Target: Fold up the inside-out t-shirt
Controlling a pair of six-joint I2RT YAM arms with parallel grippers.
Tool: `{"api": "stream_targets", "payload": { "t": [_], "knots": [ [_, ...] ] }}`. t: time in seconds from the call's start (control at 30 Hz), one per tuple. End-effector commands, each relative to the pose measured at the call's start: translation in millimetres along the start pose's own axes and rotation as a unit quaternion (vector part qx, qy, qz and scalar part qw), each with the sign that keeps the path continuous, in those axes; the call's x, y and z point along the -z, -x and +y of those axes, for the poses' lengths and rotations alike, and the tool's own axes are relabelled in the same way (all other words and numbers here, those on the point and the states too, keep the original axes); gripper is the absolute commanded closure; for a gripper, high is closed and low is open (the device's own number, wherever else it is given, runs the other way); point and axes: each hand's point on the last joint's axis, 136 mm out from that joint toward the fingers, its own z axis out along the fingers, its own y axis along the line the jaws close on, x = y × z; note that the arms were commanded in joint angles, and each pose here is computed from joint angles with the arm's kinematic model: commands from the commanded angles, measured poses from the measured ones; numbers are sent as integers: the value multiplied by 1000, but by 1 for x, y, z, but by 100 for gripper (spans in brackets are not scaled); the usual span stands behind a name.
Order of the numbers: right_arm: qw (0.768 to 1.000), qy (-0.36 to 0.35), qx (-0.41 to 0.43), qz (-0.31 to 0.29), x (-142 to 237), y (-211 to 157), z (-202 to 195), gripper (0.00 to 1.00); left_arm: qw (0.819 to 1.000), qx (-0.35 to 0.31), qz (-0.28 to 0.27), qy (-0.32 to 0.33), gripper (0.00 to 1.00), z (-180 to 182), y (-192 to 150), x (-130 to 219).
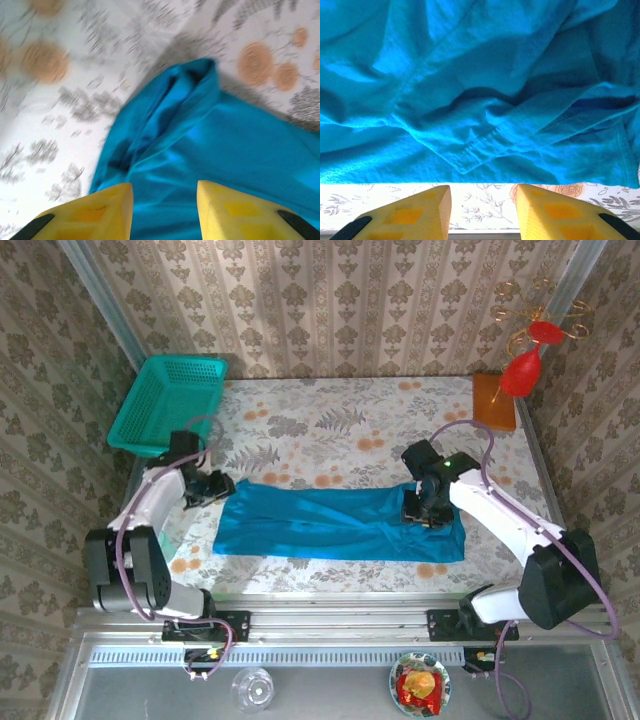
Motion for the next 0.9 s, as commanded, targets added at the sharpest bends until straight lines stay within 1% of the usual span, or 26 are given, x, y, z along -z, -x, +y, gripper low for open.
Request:
{"api": "stream_targets", "payload": {
  "t": [0.0, 0.1, 0.23, 0.3, 0.33, 0.37, 0.5, 0.6, 0.67, 0.73, 0.87],
  "knots": [
    [1000, -24, 5, -4, -4, 15, -5, 59, 992, -103, 42, 56, 59, -10, 3, -7],
    [1000, -21, 0, -10, -5, 26, -5, 59, 979, -168, 62, 98, 58, -22, 13, -21],
    [1000, -15, -11, -15, -12, 36, -9, 59, 951, -243, 91, 168, 58, -27, 22, -45],
    [1000, -11, -18, -9, -18, 40, -12, 59, 941, -265, 102, 186, 63, -29, 26, -55],
    [1000, -13, -17, -5, -22, 41, -13, 59, 936, -276, 108, 189, 67, -30, 28, -62],
    [1000, -15, -15, -3, -25, 42, -13, 59, 932, -283, 117, 192, 69, -30, 28, -67],
    [999, -29, -14, 4, -37, 42, -19, 57, 917, -302, 156, 212, 69, -20, 24, -81],
    [999, -38, -22, 15, -49, 40, -26, 49, 903, -312, 174, 237, 65, -9, 22, -85],
    [999, -44, -25, 17, -54, 41, -30, 47, 894, -317, 179, 262, 62, -1, 24, -84],
    [998, -48, -29, 16, -60, 43, -34, 45, 888, -319, 178, 279, 62, 5, 26, -82],
    [997, -55, -36, 25, -72, 45, -43, 44, 885, -322, 177, 286, 65, 6, 28, -81]
  ]
}}
